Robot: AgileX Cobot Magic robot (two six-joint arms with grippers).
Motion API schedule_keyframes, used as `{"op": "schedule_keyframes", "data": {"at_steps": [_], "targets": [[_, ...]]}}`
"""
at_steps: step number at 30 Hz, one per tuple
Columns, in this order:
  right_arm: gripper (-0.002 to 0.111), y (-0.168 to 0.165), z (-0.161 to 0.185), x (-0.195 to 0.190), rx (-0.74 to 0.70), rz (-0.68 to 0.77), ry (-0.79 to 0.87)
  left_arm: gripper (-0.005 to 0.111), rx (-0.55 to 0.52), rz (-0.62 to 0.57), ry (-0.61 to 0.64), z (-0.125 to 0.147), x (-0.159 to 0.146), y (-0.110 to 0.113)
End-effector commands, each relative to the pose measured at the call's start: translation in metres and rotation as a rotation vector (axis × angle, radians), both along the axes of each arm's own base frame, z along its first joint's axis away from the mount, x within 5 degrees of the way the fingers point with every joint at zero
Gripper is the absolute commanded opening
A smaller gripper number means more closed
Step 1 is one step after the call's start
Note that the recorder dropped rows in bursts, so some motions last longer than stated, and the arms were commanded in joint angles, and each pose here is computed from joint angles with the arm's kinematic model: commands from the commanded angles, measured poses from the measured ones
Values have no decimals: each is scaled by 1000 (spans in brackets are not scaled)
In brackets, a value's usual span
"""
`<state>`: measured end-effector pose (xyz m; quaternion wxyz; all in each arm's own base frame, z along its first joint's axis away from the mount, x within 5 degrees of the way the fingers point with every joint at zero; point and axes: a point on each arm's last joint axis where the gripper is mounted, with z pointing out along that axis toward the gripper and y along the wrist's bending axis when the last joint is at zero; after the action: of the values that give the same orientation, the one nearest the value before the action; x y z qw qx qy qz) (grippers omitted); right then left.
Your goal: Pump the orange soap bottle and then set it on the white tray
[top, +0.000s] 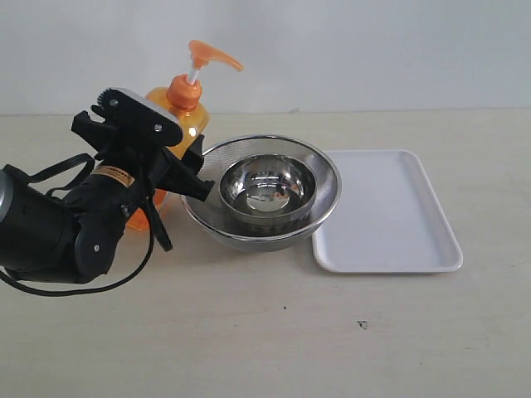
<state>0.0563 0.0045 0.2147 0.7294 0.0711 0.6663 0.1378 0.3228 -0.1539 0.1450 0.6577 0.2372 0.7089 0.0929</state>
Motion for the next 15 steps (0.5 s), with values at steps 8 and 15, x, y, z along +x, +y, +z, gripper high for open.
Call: {"op": "schedule_keyframes", "data": {"at_steps": [8, 15], "targets": [[0, -1, 11, -1, 18, -11, -117, 5, 3, -9, 30, -3, 2, -1], [0, 1, 32, 24, -15, -12, 22, 5, 6, -13, 49, -4, 2, -2]]}}
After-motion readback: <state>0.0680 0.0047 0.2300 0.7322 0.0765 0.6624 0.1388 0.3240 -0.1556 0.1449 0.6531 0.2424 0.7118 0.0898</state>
